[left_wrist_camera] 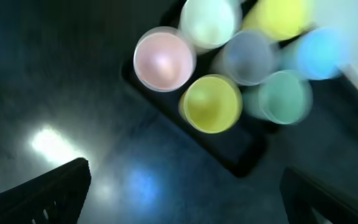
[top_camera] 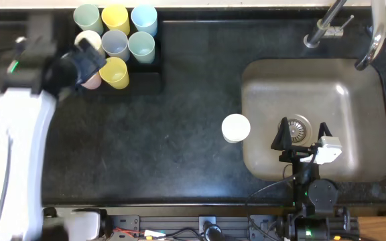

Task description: Store Cups

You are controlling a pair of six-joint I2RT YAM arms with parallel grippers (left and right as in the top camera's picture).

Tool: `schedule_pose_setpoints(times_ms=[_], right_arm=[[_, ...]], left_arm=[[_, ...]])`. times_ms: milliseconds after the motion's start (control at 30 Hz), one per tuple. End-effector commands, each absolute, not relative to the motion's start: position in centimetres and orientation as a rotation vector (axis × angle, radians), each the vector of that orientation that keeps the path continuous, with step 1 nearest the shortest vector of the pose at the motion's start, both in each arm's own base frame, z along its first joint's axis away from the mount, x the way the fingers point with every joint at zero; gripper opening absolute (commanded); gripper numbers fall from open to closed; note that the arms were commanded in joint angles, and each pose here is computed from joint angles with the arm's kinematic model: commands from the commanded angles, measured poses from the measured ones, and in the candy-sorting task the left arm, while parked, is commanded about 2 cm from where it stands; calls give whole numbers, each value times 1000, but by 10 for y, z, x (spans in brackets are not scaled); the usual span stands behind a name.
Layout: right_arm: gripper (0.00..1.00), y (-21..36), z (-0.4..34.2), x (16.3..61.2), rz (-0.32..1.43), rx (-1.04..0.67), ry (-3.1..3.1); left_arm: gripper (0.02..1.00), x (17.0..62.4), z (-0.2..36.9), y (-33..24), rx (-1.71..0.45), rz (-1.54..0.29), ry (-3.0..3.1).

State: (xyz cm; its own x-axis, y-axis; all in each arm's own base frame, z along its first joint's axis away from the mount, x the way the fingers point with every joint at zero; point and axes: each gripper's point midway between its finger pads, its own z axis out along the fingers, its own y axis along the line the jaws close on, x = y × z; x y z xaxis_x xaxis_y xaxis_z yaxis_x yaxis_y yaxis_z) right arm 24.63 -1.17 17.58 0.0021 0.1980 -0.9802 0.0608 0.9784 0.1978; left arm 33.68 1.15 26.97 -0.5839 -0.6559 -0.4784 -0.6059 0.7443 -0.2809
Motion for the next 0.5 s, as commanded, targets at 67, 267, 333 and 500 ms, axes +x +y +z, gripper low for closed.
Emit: schedule_pose_setpoints(times_ms=[67,267,333,500], right_arm=[[996,-12,173,247,103,200,1568],[996,-12,173,247,103,200,1568],[998,-12,173,247,103,200,1568],[996,-12,173,247,103,200,1568]], left_arm=[[1000,250,213,16,-706,-71,2330],[998,260,194,-16,-168,-216,1858],[1000,263,212,-20,-66,-188,1676],[998,252,224,-11,-44,-117,1396]])
